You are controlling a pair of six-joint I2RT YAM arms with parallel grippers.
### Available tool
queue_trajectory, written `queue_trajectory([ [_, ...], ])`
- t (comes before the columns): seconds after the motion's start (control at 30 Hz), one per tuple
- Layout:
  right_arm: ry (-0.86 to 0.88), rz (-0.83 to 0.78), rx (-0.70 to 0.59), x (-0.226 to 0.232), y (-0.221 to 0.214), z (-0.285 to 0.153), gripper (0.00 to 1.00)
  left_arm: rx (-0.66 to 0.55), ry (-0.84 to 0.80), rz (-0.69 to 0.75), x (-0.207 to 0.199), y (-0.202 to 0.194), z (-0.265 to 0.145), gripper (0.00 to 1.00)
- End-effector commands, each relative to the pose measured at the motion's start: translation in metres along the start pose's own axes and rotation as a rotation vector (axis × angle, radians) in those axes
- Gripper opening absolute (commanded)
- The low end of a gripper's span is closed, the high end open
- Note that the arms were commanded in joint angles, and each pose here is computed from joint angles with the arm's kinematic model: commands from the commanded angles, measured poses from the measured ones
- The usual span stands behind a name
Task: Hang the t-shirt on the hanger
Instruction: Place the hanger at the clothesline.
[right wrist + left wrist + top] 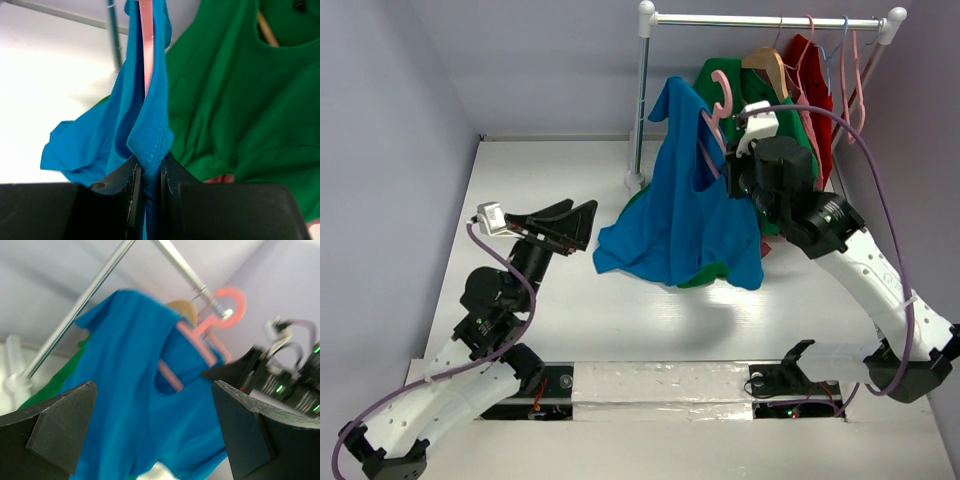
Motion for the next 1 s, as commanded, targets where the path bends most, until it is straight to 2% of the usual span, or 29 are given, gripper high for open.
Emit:
queue_trajectory([
  [0.0, -0.107, 0.030, -0.122, -0.031, 0.039, -0.001, 0.00, 0.010, 0.028, 0.042, 0.013, -0.007, 0.000, 0.99],
  [0.13, -0.140, 0.000, -0.167, -0.047, 0.053, 0.030, 0.00, 0.045, 0.067, 0.072, 0.029, -0.020, -0.002, 0.99],
  [0.27, -0.158, 0.024, -0.244, -0.066, 0.074, 0.037, 0.00, 0.063, 0.121, 0.091, 0.050, -0.032, -0.008, 0.99],
  [0.4, -0.141, 0.024, -0.257, -0.070, 0.087, 0.055, 0.00, 0.091, 0.150, 0.113, 0.067, -0.045, -0.012, 0.99],
  [0.5, -0.149, 0.023, -0.239, -0.075, 0.086, 0.077, 0.00, 0.097, 0.162, 0.132, 0.074, -0.049, -0.013, 0.99],
  [0.73, -0.173, 0.069, -0.283, -0.081, 0.090, 0.115, 0.00, 0.093, 0.170, 0.169, 0.085, -0.053, -0.016, 0.99],
  [0.97, -0.150, 0.118, -0.326, -0.078, 0.094, 0.136, 0.00, 0.107, 0.166, 0.177, 0.086, -0.056, -0.017, 0.99],
])
Point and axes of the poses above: each gripper's point midway between its finger pads, its own z axis out along the fingers, its own x axis along the line the jaws close on, y = z × x, the point moved 5 cm from there along -z, back along the fingers, and after that the axes turned 11 degrees about -z, right-handed, at the moved point
